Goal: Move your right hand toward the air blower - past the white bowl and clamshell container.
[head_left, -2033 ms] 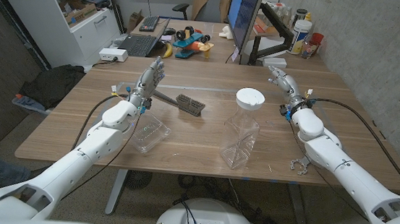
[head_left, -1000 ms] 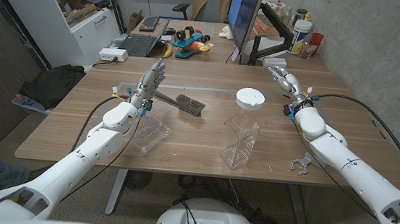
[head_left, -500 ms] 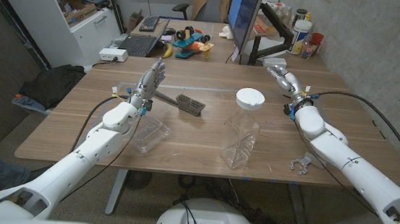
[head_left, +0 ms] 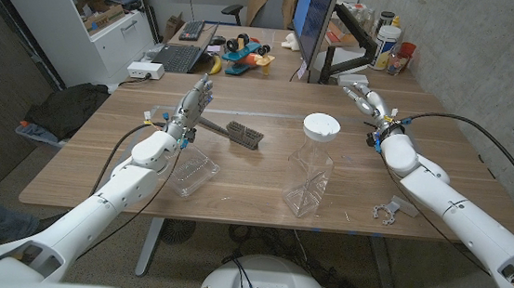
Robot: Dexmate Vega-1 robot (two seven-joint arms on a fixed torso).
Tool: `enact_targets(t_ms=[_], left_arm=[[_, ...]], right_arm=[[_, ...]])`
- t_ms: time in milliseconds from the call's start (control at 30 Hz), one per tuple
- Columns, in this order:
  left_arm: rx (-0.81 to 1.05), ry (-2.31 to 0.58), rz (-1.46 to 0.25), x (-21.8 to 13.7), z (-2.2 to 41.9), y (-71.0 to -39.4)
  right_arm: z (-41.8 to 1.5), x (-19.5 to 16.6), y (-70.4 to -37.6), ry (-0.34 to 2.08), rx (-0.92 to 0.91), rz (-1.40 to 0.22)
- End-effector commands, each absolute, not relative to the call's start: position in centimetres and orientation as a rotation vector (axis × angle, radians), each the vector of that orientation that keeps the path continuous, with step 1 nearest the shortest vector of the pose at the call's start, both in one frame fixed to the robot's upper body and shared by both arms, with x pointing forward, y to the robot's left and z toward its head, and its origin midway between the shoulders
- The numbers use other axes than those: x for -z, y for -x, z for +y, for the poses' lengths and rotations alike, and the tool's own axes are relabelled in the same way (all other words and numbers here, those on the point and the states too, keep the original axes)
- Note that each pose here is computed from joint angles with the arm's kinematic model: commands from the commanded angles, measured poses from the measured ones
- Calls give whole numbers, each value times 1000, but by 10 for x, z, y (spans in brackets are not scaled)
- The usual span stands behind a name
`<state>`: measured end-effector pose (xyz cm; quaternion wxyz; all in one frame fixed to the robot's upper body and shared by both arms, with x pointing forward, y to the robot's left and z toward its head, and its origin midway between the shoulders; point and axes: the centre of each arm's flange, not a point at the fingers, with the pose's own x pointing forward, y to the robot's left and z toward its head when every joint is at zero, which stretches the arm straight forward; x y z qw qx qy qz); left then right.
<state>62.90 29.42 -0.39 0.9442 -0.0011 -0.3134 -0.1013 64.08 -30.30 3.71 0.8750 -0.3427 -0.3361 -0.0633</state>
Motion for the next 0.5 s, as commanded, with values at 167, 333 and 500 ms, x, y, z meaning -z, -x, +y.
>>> enact_targets(t_ms=[167,333,500], left_arm=[[209,-2,-642,2,296,-626],[211,-9,-643,0,296,-624],[212,-15,-642,-1,295,-623]], right_arm=[[-309,-38,-640,813,185,-669],[-311,-38,-640,838,200,-655],[-313,-39,-641,858,214,-646]])
